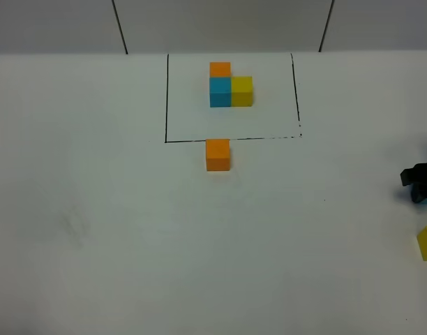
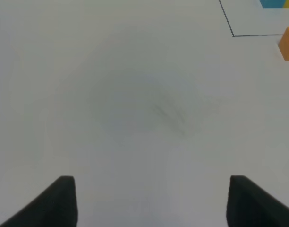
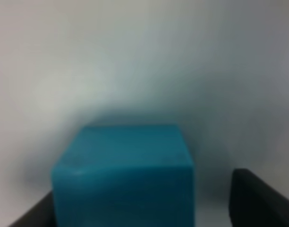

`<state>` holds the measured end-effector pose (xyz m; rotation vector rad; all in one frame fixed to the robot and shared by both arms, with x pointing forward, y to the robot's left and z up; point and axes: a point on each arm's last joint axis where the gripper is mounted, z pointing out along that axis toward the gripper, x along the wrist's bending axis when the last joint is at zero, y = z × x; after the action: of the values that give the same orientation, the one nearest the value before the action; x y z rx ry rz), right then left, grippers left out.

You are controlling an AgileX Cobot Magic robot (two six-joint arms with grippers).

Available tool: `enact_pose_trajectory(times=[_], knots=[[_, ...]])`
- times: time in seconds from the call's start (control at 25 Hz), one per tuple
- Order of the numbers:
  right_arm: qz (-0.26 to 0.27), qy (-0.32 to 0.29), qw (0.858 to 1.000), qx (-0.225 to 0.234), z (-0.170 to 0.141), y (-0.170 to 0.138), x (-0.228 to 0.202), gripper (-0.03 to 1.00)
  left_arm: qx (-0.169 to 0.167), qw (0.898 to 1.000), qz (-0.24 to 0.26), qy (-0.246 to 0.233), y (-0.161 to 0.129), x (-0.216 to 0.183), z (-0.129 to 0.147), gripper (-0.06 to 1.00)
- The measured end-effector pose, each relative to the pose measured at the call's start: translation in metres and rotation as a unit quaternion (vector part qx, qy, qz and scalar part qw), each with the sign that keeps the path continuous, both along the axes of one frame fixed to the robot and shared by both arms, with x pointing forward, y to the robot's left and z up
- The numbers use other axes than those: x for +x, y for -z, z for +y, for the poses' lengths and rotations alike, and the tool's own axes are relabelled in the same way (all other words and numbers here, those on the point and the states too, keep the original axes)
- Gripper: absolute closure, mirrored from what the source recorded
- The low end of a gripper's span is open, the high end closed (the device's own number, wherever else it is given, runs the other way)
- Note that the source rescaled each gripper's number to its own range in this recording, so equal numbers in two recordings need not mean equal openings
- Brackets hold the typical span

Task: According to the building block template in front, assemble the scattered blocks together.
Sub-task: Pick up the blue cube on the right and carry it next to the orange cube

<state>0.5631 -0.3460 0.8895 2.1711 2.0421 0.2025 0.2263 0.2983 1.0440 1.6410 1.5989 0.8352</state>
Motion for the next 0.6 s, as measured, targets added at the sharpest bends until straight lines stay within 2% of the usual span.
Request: enact_pose_trajectory(times=[0.12,0.2,0.24,0.44,0.6], knots=[[-0.003,0.011,1.000,0.003,0.000,0.003,0.002,0.75,0.000,1.000,0.000,0.000,0.000,0.000,0.000,0.48],[-0.007,0.018,1.000,0.004,0.000,0.003,0.004,0.93,0.000,1.000,0.000,0.000,0.000,0.000,0.000,0.48],[-0.008,0.022,1.000,0.004,-0.001,0.002,0.005,0.97,0.000,1.000,0.000,0.000,0.000,0.000,0.000,0.48],[0.014,0.002,1.000,-0.001,0.006,-0.006,0.011,0.96,0.000,1.000,0.000,0.000,0.000,0.000,0.000,0.48],[0.001,-0.023,1.000,-0.005,0.033,-0.035,0.015,0.96,0.000,1.000,0.000,0.000,0.000,0.000,0.000,0.48]])
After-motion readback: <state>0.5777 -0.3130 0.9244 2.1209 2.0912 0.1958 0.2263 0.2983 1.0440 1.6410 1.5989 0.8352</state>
